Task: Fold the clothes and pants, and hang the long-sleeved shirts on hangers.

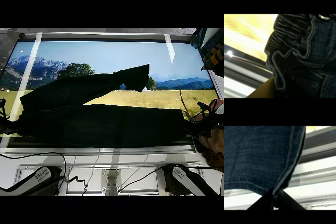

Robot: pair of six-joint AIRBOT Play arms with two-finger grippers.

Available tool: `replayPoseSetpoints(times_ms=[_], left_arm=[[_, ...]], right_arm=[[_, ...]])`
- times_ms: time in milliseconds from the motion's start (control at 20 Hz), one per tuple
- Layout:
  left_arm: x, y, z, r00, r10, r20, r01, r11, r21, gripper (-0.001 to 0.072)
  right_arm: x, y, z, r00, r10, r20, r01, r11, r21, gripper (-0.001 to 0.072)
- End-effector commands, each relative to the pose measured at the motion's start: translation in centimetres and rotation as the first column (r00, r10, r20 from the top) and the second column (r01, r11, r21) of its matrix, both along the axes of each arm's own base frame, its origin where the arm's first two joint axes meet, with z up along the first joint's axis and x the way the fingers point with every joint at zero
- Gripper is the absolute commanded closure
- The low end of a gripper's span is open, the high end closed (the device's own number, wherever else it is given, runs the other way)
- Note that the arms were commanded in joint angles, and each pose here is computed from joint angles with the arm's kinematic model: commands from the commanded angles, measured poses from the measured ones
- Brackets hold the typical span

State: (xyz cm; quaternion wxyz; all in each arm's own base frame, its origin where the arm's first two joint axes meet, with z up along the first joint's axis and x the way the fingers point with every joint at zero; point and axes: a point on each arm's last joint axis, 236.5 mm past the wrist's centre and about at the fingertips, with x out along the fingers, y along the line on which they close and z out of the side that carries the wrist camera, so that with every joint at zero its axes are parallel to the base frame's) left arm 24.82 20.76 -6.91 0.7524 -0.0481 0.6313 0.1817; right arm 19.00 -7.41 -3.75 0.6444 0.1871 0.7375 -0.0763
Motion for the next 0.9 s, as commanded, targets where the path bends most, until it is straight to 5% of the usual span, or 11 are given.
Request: replayPoseSetpoints(times_ms=[0, 50, 100, 150, 200, 300, 550, 600, 650, 850], left_arm=[[0.4, 0.1, -0.4, 1.0, -0.006, 0.007, 0.006, 1.0, -0.004, 0.0649], [0.4, 0.1, -0.4, 1.0, -0.006, 0.006, 0.006, 1.0, -0.004, 0.0648], [0.4, 0.1, -0.4, 1.0, -0.006, 0.006, 0.006, 1.0, -0.004, 0.0643], [0.3, 0.0, -0.5, 1.0, -0.006, 0.004, 0.006, 1.0, -0.006, 0.0626], [0.1, -0.1, -0.5, 1.0, -0.005, -0.004, 0.005, 1.0, -0.01, 0.0527], [0.1, -0.1, -0.5, 1.0, -0.004, -0.005, 0.004, 1.0, -0.011, -0.0008], [0.3, 0.4, 2.3, 1.0, 0.005, 0.005, -0.005, 1.0, 0.007, 0.0009], [0.9, 0.8, 3.7, 0.999, 0.007, 0.038, -0.008, 1.0, 0.03, 0.0009], [1.9, 1.5, 5.6, 0.996, 0.004, 0.089, -0.01, 0.998, 0.066, 0.0013], [7.5, 2.7, 15.2, 0.934, -0.071, 0.349, -0.004, 0.978, 0.21, 0.002]], right_arm=[[0.7, 0.2, 0.0, 0.999, -0.009, 0.031, 0.009, 1.0, 0.009, 0.0399], [1.2, 0.3, 0.0, 0.999, -0.013, 0.049, 0.012, 1.0, 0.012, 0.0107], [1.5, 0.2, -0.1, 0.998, -0.016, 0.064, 0.015, 1.0, 0.008, 0.0009], [2.0, 0.0, 0.0, 0.996, -0.018, 0.082, 0.019, 1.0, 0.0, 0.0011], [2.4, -0.2, 0.2, 0.995, -0.02, 0.097, 0.02, 1.0, -0.007, 0.0013], [4.0, -0.8, 1.1, 0.987, -0.023, 0.158, 0.028, 0.999, -0.027, 0.0018], [13.9, -0.9, 5.5, 0.839, -0.134, 0.527, 0.138, 0.99, 0.033, 0.0034], [15.9, 0.0, 6.2, 0.797, -0.159, 0.583, 0.142, 0.987, 0.075, 0.0099], [17.5, 1.5, 6.6, 0.768, -0.162, 0.619, 0.118, 0.987, 0.112, 0.0165], [23.8, 9.7, 4.9, 0.745, -0.048, 0.665, -0.057, 0.989, 0.135, 0.0162]])
